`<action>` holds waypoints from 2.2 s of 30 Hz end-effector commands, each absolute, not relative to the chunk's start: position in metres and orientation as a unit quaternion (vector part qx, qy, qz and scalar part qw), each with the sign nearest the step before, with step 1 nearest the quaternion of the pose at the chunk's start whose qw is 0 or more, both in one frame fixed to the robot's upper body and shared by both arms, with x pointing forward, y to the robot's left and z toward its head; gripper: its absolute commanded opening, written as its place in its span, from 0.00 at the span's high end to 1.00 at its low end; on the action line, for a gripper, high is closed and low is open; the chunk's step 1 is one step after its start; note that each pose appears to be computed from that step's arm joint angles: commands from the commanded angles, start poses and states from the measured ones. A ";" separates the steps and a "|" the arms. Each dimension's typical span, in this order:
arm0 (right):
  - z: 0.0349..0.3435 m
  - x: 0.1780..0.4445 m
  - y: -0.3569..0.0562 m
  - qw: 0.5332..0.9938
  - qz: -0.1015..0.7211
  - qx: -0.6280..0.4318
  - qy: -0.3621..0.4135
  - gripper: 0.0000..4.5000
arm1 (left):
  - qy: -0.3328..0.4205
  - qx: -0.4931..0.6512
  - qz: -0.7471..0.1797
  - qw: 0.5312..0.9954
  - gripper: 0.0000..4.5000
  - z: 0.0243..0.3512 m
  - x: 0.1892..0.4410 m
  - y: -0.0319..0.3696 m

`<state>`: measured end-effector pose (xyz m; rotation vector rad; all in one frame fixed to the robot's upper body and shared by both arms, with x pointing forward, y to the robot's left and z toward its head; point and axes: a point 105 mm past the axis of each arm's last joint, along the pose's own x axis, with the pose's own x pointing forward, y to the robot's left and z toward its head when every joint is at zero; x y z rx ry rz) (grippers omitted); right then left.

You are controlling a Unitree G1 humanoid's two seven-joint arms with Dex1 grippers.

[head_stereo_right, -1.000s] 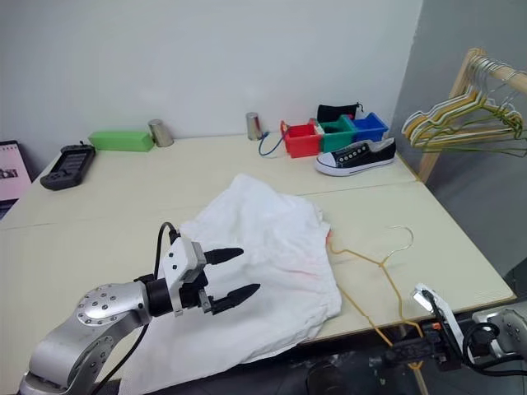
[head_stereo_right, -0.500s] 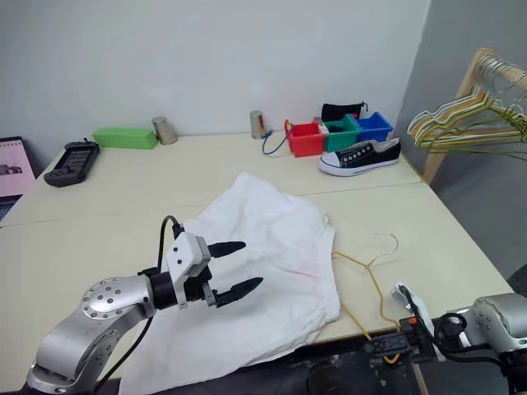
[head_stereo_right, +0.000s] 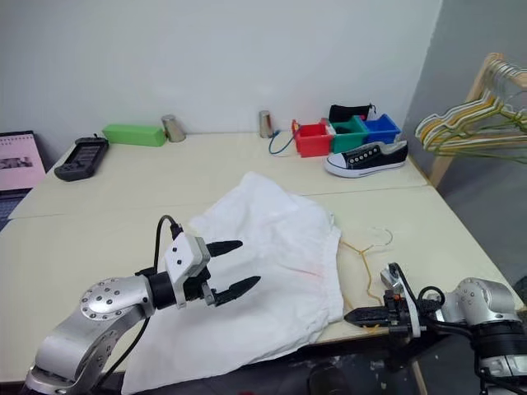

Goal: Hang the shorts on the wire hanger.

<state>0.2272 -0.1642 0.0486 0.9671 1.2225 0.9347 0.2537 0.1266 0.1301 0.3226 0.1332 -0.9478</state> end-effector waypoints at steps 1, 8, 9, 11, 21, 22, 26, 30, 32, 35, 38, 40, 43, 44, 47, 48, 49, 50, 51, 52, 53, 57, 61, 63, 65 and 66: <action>0.066 0.246 -0.164 0.641 0.414 0.414 0.497 1.00 | 0.041 0.165 -0.457 0.873 0.01 0.139 0.255 0.125; 0.089 0.253 -0.176 0.668 0.425 0.370 0.486 1.00 | 0.039 0.163 -0.462 0.871 0.01 0.140 0.258 0.123; 0.094 0.254 -0.176 0.669 0.431 0.363 0.484 1.00 | 0.040 0.162 -0.463 0.870 0.01 0.139 0.258 0.123; 0.101 0.255 -0.176 0.668 0.439 0.357 0.483 1.00 | 0.041 0.160 -0.466 0.869 0.01 0.139 0.257 0.121; 0.101 0.262 -0.168 0.676 0.449 0.312 0.494 1.00 | 0.031 0.158 -0.465 0.871 0.01 0.138 0.259 0.115; 0.099 0.265 -0.169 0.687 0.447 0.297 0.490 1.00 | 0.031 0.159 -0.464 0.871 0.01 0.139 0.259 0.115; 0.090 0.285 -0.174 0.747 0.449 0.183 0.455 1.00 | 0.028 0.164 -0.462 0.871 0.01 0.141 0.261 0.117; 0.099 0.313 -0.176 0.792 0.460 0.081 0.394 1.00 | 0.023 0.183 -0.468 0.864 0.01 0.151 0.268 0.124; 0.111 0.327 -0.174 0.810 0.463 0.037 0.357 1.00 | 0.017 0.201 -0.466 0.861 0.01 0.161 0.277 0.132; 0.120 0.335 -0.172 0.823 0.462 0.003 0.330 1.00 | 0.002 0.227 -0.451 0.863 0.01 0.179 0.294 0.145; 0.121 0.337 -0.177 0.828 0.458 -0.046 0.321 1.00 | -0.012 0.249 -0.444 0.861 0.01 0.193 0.308 0.153; 0.122 0.341 -0.185 0.830 0.454 -0.109 0.306 1.00 | -0.026 0.274 -0.442 0.854 0.01 0.205 0.318 0.157; 0.132 0.357 -0.197 0.841 0.424 -0.208 0.264 1.00 | -0.052 0.302 -0.440 0.844 0.01 0.227 0.332 0.159; 0.136 0.367 -0.201 0.847 0.398 -0.256 0.241 1.00 | -0.061 0.312 -0.440 0.840 0.01 0.235 0.338 0.159; 0.147 0.395 -0.208 0.851 0.325 -0.374 0.176 1.00 | -0.079 0.348 -0.432 0.828 0.01 0.253 0.358 0.162; 0.149 0.399 -0.205 0.849 0.317 -0.391 0.158 1.00 | -0.081 0.365 -0.431 0.821 0.01 0.255 0.364 0.163; 0.152 0.404 -0.201 0.847 0.309 -0.410 0.138 1.00 | -0.085 0.380 -0.428 0.816 0.01 0.258 0.371 0.163; 0.155 0.407 -0.196 0.842 0.305 -0.429 0.119 1.00 | -0.089 0.392 -0.425 0.811 0.01 0.262 0.377 0.163; 0.157 0.408 -0.191 0.835 0.305 -0.445 0.103 1.00 | -0.094 0.401 -0.425 0.807 0.01 0.265 0.382 0.162; 0.158 0.409 -0.187 0.831 0.307 -0.455 0.093 1.00 | -0.097 0.406 -0.425 0.803 0.01 0.267 0.385 0.161; 0.160 0.409 -0.182 0.831 0.307 -0.456 0.082 1.00 | -0.102 0.410 -0.427 0.799 0.01 0.270 0.388 0.159; 0.170 0.406 -0.152 0.818 0.319 -0.477 0.036 1.00 | -0.114 0.434 -0.440 0.778 0.01 0.280 0.400 0.145; 0.176 0.399 -0.133 0.812 0.328 -0.482 0.016 1.00 | -0.100 0.454 -0.465 0.753 0.01 0.273 0.404 0.138; 0.181 0.395 -0.124 0.811 0.332 -0.482 0.005 1.00 | -0.091 0.461 -0.476 0.744 0.01 0.267 0.404 0.136; 0.185 0.391 -0.116 0.810 0.335 -0.481 -0.001 1.00 | -0.075 0.468 -0.490 0.731 0.01 0.258 0.404 0.134; 0.188 0.389 -0.112 0.809 0.337 -0.482 -0.003 1.00 | -0.069 0.471 -0.496 0.726 0.01 0.254 0.403 0.133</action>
